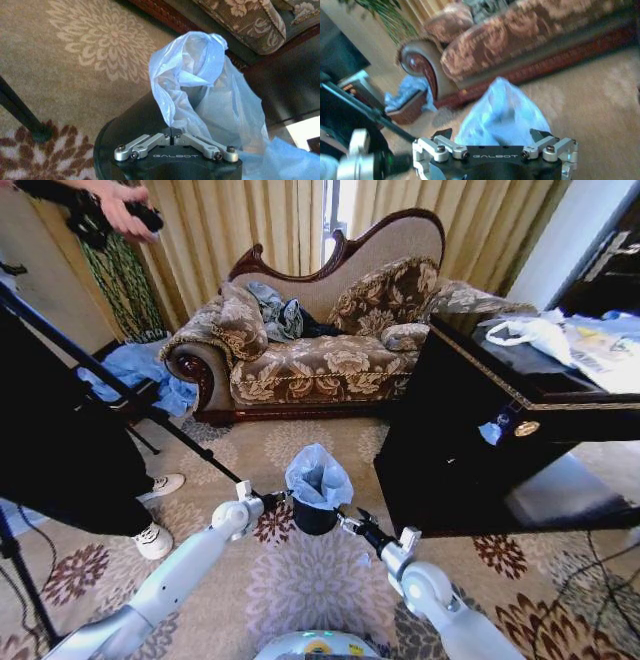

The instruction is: Place a garbage bag over the trash bin.

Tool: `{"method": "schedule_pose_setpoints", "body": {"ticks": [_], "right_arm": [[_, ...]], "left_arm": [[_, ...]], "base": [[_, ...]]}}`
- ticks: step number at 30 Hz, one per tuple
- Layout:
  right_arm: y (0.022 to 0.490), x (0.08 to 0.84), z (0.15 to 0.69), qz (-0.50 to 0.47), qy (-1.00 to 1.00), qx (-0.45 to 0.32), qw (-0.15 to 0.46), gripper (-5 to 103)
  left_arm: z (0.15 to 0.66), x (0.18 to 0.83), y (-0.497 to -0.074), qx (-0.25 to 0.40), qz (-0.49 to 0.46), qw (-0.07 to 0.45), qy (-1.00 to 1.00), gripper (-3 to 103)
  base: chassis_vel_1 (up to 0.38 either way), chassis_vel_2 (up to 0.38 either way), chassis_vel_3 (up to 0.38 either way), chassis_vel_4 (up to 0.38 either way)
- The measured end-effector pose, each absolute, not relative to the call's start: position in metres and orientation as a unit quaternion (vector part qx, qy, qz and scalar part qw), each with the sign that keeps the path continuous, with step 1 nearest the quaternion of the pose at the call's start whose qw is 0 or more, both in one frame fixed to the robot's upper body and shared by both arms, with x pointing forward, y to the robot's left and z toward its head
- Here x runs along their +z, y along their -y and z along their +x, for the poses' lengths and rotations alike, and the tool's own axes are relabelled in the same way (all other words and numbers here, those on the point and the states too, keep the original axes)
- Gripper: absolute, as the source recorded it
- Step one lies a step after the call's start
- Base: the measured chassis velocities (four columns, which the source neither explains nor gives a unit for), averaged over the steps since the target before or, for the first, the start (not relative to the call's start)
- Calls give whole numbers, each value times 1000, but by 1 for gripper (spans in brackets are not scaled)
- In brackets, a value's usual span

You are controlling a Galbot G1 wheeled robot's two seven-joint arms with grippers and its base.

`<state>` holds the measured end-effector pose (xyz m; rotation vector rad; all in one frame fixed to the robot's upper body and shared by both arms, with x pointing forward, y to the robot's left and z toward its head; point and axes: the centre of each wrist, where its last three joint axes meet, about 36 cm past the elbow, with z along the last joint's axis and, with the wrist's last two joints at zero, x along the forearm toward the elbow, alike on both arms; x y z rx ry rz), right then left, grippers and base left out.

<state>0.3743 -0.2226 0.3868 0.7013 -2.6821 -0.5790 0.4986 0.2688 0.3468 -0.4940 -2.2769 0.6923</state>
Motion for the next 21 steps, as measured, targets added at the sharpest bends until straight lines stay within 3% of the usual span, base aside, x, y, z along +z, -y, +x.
{"method": "schedule_pose_setpoints", "body": {"ticks": [5,21], "right_arm": [[217,414,391,267,935,-196,124,100],[156,397,394,335,920,-157,127,100]], "left_arm": [[493,351,-270,266,-196,347,877,0],[482,351,-271,270,-198,350,875,0]], "base": [[0,0,0,0],[0,0,0,0]]}}
